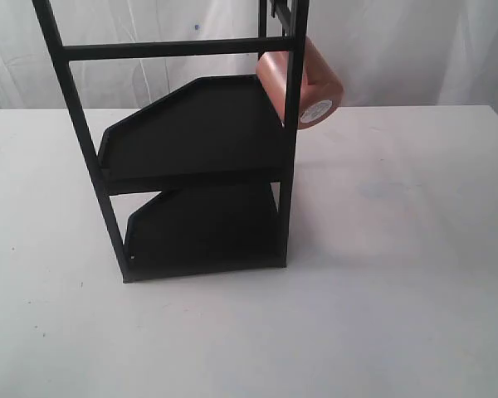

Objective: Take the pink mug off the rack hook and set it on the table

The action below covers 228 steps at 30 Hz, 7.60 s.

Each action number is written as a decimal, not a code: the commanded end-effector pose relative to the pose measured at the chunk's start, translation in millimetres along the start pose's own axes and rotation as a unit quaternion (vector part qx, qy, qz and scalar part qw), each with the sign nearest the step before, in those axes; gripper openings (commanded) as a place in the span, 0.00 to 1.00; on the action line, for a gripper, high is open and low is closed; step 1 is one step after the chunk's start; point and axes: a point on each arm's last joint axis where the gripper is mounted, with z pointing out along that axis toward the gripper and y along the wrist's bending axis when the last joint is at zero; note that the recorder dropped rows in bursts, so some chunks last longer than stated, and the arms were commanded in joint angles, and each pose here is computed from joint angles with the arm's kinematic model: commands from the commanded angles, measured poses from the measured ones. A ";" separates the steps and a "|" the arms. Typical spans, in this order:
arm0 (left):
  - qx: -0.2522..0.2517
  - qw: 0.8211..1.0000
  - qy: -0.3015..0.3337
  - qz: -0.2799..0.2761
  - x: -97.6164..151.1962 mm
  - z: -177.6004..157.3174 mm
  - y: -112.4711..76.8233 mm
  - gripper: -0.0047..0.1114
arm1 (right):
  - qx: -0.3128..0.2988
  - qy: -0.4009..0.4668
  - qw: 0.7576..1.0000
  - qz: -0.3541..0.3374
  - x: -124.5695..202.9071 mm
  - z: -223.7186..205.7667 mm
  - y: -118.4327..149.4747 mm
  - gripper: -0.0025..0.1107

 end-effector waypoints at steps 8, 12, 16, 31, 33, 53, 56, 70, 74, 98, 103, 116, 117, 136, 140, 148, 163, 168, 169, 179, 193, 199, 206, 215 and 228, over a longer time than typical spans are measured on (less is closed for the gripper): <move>0.000 1.000 0.000 0.000 1.5 0.5 -0.2 0.04 | 0.006 -0.018 0.999 -0.046 -2.7 -0.1 -0.8 0.02; 0.000 1.000 0.000 0.000 1.5 0.5 -0.2 0.04 | 0.007 -0.035 0.996 -0.083 -5.9 -0.2 -0.6 0.02; 0.000 1.000 0.000 0.000 1.5 0.5 -0.2 0.04 | 0.004 -0.075 0.994 -0.084 -12.9 -1.0 0.5 0.02; 0.000 1.000 0.000 0.000 1.5 0.5 -0.2 0.04 | -0.176 -0.493 0.793 0.312 -80.6 -49.8 -2.4 0.02; 0.000 1.000 0.000 0.000 1.5 0.5 -0.2 0.04 | -0.208 -0.530 0.736 0.366 -87.8 -60.5 -7.2 0.02; 0.000 1.000 -0.001 0.000 1.4 0.5 -0.2 0.04 | 0.024 -0.183 0.978 -0.098 -104.8 -20.9 2.4 0.02; 0.000 1.000 -0.001 0.000 1.4 0.5 -0.2 0.04 | 0.036 -0.155 0.983 -0.096 -100.1 -18.4 -0.3 0.02; 0.000 1.000 -0.001 0.000 1.4 0.5 -0.2 0.04 | 0.047 0.148 0.988 0.009 -92.4 57.3 -0.6 0.02; 0.000 1.000 -0.001 0.000 1.4 0.5 -0.2 0.04 | 0.006 0.218 0.976 0.001 -96.5 76.9 7.9 0.02; 0.000 1.000 -0.001 0.000 1.4 0.5 -0.2 0.04 | -0.200 0.273 0.940 -0.045 -240.5 81.2 49.2 0.02; 0.000 1.000 -0.001 0.000 1.4 0.5 -0.2 0.04 | -0.301 0.346 0.888 -0.002 -248.7 155.3 68.6 0.02; 0.000 1.000 -0.001 0.000 1.4 0.5 -0.2 0.04 | -0.482 0.167 0.860 -0.022 -264.7 201.5 95.4 0.38; 0.000 1.000 -0.001 0.000 1.4 0.5 -0.2 0.04 | -0.486 0.175 0.856 -0.017 -260.9 205.9 95.8 0.38; 0.000 1.000 -0.001 0.000 1.4 0.5 -0.2 0.04 | -0.557 0.136 0.820 0.004 -242.4 261.5 103.8 0.38; 0.000 1.000 -0.001 0.000 1.4 0.5 -0.2 0.04 | -0.557 0.133 0.820 -0.004 -242.5 269.2 103.8 0.38; 0.000 1.000 -0.001 0.000 1.4 0.5 -0.2 0.04 | -0.553 0.159 0.818 0.013 -228.0 288.8 103.3 0.38; 0.000 1.000 -0.001 0.000 1.4 0.5 -0.2 0.04 | -0.586 0.186 0.788 -0.011 -208.2 289.9 141.2 0.38; 0.000 1.000 -0.001 0.000 1.4 0.5 -0.2 0.04 | -0.585 0.189 0.788 -0.014 -206.9 290.5 141.0 0.38; 0.000 1.000 -0.001 0.000 1.4 0.5 -0.2 0.04 | -0.585 0.189 0.788 -0.014 -206.9 290.5 141.0 0.38; 0.000 1.000 -0.001 0.000 1.4 0.5 -0.2 0.04 | -0.586 0.186 0.788 -0.028 -205.7 290.6 140.6 0.14; 0.000 1.000 -0.001 0.000 1.4 0.5 -0.2 0.04 | -0.589 0.162 0.790 -0.048 -219.4 278.6 140.2 0.02; 0.000 1.000 -0.001 0.000 1.4 0.5 -0.2 0.04 | -0.587 0.156 0.792 -0.062 -225.6 271.8 139.4 0.02; 0.000 1.000 -0.001 0.000 1.4 0.5 -0.2 0.04 | -0.580 0.158 0.794 -0.095 -230.3 263.4 137.1 0.02; 0.000 1.000 -0.001 0.000 1.4 0.5 -0.2 0.04 | -0.526 0.183 0.811 -0.177 -242.9 240.6 125.9 0.02; 0.000 1.000 -0.001 0.000 1.4 0.5 -0.2 0.04 | -0.489 0.211 0.832 -0.155 -265.6 181.4 116.6 0.02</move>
